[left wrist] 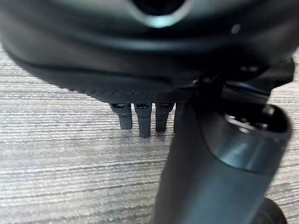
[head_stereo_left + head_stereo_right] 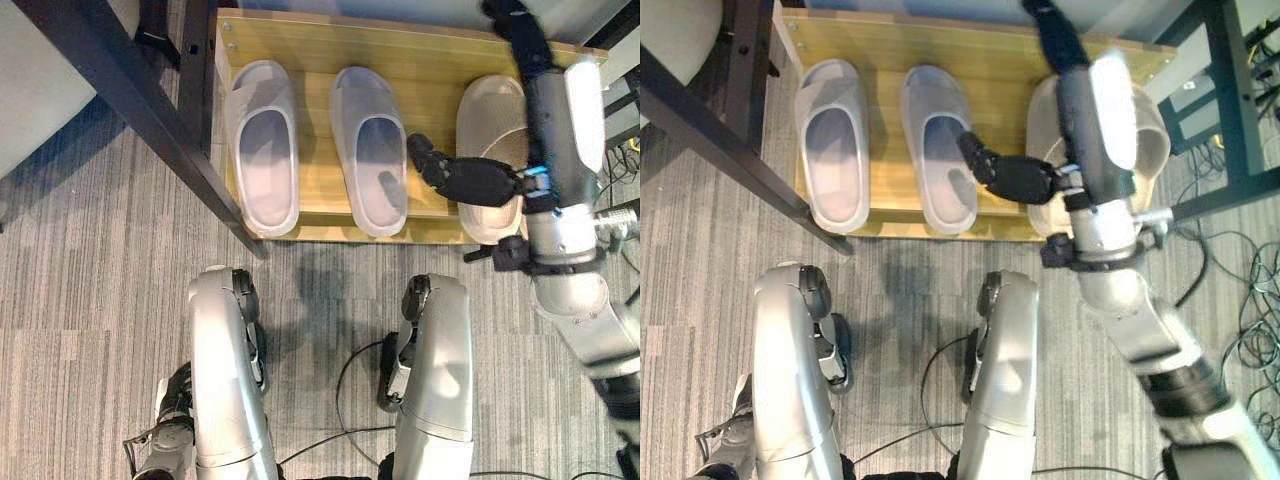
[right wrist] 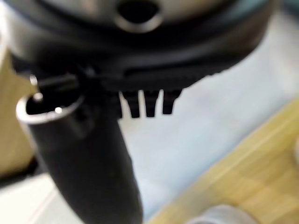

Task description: Arrange the slippers neatly on the shoe rack.

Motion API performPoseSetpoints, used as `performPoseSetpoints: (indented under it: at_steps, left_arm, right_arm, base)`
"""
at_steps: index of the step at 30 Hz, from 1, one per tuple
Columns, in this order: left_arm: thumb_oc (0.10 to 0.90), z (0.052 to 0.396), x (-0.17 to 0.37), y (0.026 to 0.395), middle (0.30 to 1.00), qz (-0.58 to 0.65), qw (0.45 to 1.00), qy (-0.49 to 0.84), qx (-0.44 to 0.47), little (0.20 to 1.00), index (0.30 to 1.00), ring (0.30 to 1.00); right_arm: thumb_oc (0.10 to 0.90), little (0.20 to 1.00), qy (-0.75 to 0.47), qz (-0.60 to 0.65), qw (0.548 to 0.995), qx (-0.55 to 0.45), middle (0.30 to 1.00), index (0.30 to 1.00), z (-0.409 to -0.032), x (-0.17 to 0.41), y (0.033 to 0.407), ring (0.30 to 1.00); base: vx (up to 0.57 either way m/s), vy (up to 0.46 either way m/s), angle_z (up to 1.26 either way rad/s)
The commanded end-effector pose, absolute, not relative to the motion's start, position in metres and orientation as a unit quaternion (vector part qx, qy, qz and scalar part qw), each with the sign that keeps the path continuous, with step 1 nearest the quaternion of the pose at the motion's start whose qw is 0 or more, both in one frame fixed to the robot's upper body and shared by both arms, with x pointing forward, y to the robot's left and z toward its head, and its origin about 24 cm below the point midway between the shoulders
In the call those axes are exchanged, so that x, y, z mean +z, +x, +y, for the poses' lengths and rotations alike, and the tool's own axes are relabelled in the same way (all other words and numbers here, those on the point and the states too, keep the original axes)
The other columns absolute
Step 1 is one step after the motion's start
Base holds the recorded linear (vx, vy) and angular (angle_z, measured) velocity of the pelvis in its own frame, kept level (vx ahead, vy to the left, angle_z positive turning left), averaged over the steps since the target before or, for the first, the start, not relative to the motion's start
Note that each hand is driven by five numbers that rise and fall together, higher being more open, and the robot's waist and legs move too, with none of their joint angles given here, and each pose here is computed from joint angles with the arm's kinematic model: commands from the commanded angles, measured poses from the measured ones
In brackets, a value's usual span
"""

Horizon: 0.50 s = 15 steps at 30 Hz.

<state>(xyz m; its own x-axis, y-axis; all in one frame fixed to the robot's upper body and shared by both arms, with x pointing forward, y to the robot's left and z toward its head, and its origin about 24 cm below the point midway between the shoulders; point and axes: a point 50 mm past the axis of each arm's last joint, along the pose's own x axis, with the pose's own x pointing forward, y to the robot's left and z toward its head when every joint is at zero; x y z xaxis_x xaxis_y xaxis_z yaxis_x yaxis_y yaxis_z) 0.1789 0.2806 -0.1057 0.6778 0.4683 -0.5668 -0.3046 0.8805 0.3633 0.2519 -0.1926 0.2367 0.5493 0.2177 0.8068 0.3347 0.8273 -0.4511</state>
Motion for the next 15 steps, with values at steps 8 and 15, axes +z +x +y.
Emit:
performPoseSetpoints:
  at_steps: [8, 15]
  left_arm:
    - [0.800, 0.259, -0.119, 0.164, 0.900, 0.355, 0.904, 0.136, 0.194, 0.900, 0.900, 0.900]
    - [0.800, 0.259, -0.121, 0.160, 0.900, 0.362, 0.900, 0.141, 0.196, 0.900, 0.900, 0.900]
  right_arm:
    - [0.800, 0.900, -0.213, -0.528, 0.822, 0.011, 0.900, 0.900, -0.165, 0.241, 0.231, 0.900]
    - [0.800, 0.900, -0.159, -0.469, 0.869, -0.008, 0.900, 0.900, -0.164, 0.217, 0.246, 0.900]
  base:
    - [0.00, 0.000, 0.00]
    - [0.00, 0.000, 0.00]
